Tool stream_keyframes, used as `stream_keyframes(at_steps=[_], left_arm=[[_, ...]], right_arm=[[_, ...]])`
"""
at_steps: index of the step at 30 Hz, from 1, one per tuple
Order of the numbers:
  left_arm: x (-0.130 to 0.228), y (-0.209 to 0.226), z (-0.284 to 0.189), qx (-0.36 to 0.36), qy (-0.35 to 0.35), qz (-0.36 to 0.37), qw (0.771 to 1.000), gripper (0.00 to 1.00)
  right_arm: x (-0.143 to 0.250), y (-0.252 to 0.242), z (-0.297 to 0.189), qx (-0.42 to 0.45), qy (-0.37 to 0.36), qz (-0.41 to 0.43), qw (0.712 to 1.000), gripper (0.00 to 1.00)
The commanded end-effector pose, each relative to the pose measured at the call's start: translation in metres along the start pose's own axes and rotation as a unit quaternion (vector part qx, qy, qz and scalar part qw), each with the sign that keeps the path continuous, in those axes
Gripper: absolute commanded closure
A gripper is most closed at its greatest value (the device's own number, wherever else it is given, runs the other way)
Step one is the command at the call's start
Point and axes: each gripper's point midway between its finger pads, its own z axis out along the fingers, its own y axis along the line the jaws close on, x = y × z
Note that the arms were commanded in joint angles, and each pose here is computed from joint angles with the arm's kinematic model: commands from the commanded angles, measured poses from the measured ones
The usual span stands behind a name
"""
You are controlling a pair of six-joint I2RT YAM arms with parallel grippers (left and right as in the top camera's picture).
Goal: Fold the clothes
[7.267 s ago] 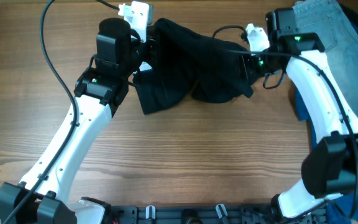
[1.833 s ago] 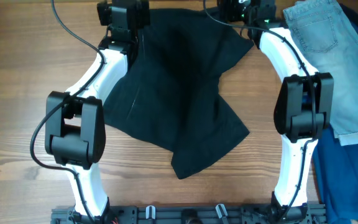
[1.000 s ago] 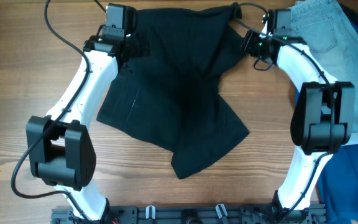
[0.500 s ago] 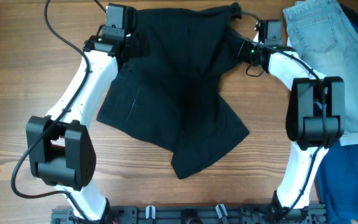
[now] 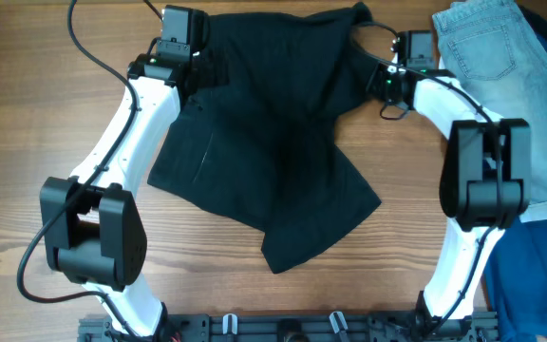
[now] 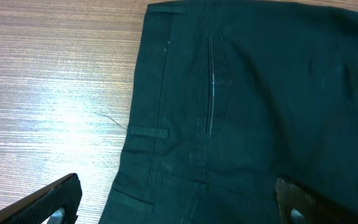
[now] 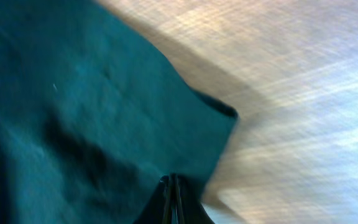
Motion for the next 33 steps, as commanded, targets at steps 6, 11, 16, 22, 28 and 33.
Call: stream_keyframes(at_steps=[6,11,16,22,28,33], left_arm=[[0.0,0.0,0.002,0.004,0.003,-0.009,1.0,0.01],[0.0,0.0,0.002,0.004,0.002,-0.009,1.0,0.0],[0.0,0.0,0.002,0.004,0.002,-0.009,1.0,0.0],[0.0,0.0,0.002,0.004,0.002,-0.009,1.0,0.01],[0.0,0.0,0.002,0.004,0.002,-0.009,1.0,0.01],[0.0,0.0,0.002,0.004,0.003,-0.009,1.0,0.0]], right_arm=[[-0.011,-0.029,-0.083,0.05,0.004,-0.02,0.999,0.96],[-0.009,-0.024,-0.066,0.03,0.01,-0.003,1.0,0.4],[0.006,-0.021,-0.027,-0.001,0.037,0.0,0.999,0.36],[0.015,-0.002,0.008,-0.017,0.032,-0.005,0.999,0.37],[0.015,0.0,0.023,0.012,0.012,-0.009,1.0,0.79],[-0.001,-0.024,0.007,0.041,0.004,-0.016,0.999,0.96]])
